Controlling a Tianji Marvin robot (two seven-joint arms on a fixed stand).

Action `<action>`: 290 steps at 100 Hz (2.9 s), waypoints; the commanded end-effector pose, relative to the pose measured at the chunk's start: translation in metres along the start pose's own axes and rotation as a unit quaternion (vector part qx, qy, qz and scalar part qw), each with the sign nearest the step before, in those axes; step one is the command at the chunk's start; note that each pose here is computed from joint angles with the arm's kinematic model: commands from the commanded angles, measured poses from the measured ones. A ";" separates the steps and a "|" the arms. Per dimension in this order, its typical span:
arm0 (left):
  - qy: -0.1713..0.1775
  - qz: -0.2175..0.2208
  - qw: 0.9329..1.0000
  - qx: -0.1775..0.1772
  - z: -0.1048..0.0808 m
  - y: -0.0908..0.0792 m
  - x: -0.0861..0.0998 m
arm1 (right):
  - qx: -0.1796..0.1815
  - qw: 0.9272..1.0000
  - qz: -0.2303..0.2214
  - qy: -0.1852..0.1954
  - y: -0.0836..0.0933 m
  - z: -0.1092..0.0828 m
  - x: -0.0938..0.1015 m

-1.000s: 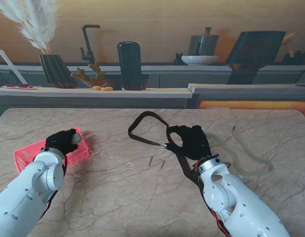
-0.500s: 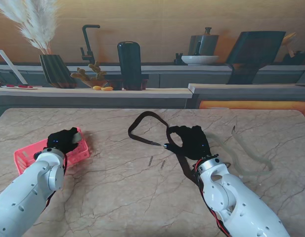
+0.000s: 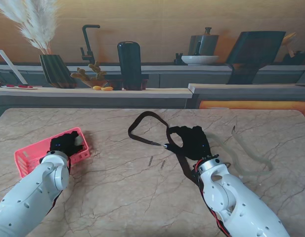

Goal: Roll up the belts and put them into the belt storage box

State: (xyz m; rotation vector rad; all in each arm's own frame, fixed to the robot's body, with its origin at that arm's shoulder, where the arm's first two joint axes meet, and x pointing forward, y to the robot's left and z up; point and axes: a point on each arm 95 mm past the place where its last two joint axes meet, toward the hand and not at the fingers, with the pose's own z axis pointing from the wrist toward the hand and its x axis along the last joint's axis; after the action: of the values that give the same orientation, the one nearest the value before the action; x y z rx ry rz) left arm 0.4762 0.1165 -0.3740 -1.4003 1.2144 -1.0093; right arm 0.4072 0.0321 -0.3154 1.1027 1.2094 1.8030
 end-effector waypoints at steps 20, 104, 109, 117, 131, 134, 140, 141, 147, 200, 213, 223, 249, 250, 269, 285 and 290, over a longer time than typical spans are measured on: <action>-0.012 -0.023 0.999 -0.018 -0.002 0.007 -0.003 | 0.000 1.000 0.004 -0.001 -0.003 -0.001 0.002; -0.021 -0.125 0.992 -0.010 -0.009 -0.001 -0.008 | -0.001 1.000 0.004 -0.006 -0.004 0.000 0.000; -0.023 -0.130 0.991 -0.009 -0.011 -0.002 -0.009 | -0.001 1.000 0.004 -0.006 -0.004 0.000 0.000; -0.026 -0.145 0.989 -0.009 -0.013 -0.005 -0.008 | -0.001 1.000 0.005 -0.007 -0.004 0.000 0.000; -0.035 -0.192 0.981 -0.009 -0.016 -0.008 -0.005 | 0.000 1.000 0.005 -0.008 -0.004 0.000 -0.001; -0.038 -0.204 0.978 -0.009 -0.016 -0.008 -0.004 | 0.000 1.000 0.005 -0.008 -0.004 0.000 -0.001; -0.044 -0.226 0.973 -0.010 -0.017 -0.009 -0.002 | -0.001 1.000 0.005 -0.008 -0.004 0.000 -0.001; -0.044 -0.229 0.972 -0.010 -0.017 -0.009 -0.002 | -0.001 1.000 0.005 -0.008 -0.004 0.000 -0.001; -0.048 -0.239 0.970 -0.011 -0.017 -0.010 -0.002 | -0.001 1.000 0.004 -0.008 -0.004 0.000 -0.002; 0.004 -0.248 0.968 0.035 -0.037 -0.025 0.002 | -0.008 1.000 -0.002 -0.007 -0.001 -0.002 -0.005; 0.042 -0.254 0.965 0.047 -0.046 -0.034 0.011 | -0.009 1.000 -0.006 0.000 0.002 -0.002 -0.006; 0.073 -0.264 0.960 0.051 -0.054 -0.039 0.022 | -0.008 1.000 -0.008 0.004 0.003 -0.003 -0.008; 0.156 -0.336 0.928 0.033 -0.081 -0.042 0.067 | 0.002 0.999 -0.029 0.020 0.014 -0.010 -0.017; 0.160 -0.339 0.926 0.032 -0.082 -0.043 0.070 | 0.003 0.999 -0.030 0.021 0.015 -0.011 -0.017; 0.219 -0.384 0.897 -0.002 -0.104 -0.042 0.110 | 0.049 0.996 -0.051 0.052 0.030 -0.026 -0.030; 0.252 -0.414 0.874 -0.037 -0.120 -0.036 0.138 | 0.104 0.988 -0.080 0.084 0.041 -0.044 -0.043; 0.257 -0.424 0.867 -0.050 -0.124 -0.032 0.145 | 0.118 0.984 -0.091 0.094 0.045 -0.050 -0.047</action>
State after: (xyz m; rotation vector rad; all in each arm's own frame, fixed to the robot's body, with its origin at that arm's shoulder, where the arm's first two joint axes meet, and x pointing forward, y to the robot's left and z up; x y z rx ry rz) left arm 0.3928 -0.0266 -0.3178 -1.8146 0.9847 -2.0198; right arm 0.3831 -0.0315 -0.2944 0.9492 1.5791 1.7184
